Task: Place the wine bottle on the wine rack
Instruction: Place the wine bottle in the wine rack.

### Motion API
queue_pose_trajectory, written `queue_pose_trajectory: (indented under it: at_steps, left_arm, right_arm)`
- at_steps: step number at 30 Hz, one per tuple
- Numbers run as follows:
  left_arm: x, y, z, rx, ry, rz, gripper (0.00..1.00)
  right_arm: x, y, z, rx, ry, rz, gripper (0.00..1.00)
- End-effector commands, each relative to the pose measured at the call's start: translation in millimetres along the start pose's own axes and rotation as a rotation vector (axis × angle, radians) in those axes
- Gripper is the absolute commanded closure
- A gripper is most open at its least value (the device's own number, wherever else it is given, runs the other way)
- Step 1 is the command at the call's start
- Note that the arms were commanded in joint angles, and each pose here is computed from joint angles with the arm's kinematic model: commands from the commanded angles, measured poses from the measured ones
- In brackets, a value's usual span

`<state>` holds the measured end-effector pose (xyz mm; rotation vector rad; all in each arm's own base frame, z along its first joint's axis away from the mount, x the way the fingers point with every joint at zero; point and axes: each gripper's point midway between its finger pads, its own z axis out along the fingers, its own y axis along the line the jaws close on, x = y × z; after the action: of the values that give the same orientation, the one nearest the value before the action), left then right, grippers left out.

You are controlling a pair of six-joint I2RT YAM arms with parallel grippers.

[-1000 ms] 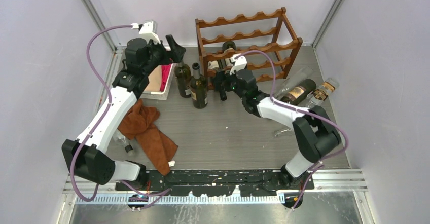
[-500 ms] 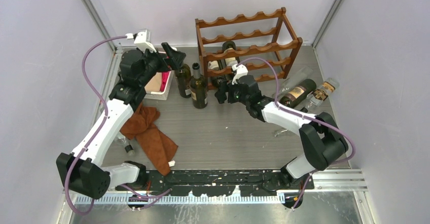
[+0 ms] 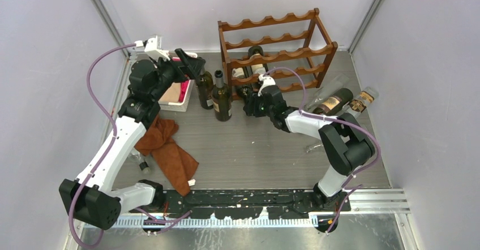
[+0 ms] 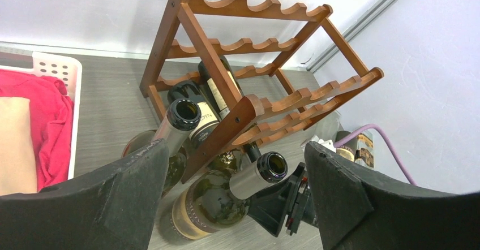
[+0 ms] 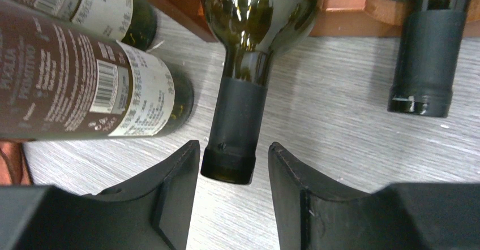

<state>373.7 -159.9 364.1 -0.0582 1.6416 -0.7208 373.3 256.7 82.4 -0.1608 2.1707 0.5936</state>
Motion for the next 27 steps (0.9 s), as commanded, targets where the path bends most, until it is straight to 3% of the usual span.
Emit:
queue_pose_trajectory:
  at_steps: [1,10,18,21,27]
  left_arm:
    - [-29.0,-12.0,-6.1,0.026,-0.086,0.012,0.12]
    - [-38.8,-16.1,12.7,0.04,-0.078,0.053,0.12]
    - [-45.6,-10.5,47.9,0.018,-0.077,0.057,0.13]
    - [-47.5,-5.3,68.9,0.002,-0.083,0.044,0.18]
    - [-37.5,1.6,112.5,0.009,-0.061,-0.021,0.29]
  right_arm:
    - [-49.1,15.7,5.4,-0.042,-0.146,0.056,0.49]
    - [-54.7,10.8,16.0,-0.015,-0.174,0.089,0.55]
    - [-46.9,7.0,23.4,-0.002,-0.149,0.147,0.77]
    - [-42.0,5.0,23.5,0.011,-0.143,0.191,0.83]
    - [-43.9,5.0,25.9,0.029,-0.17,0.226,0.85]
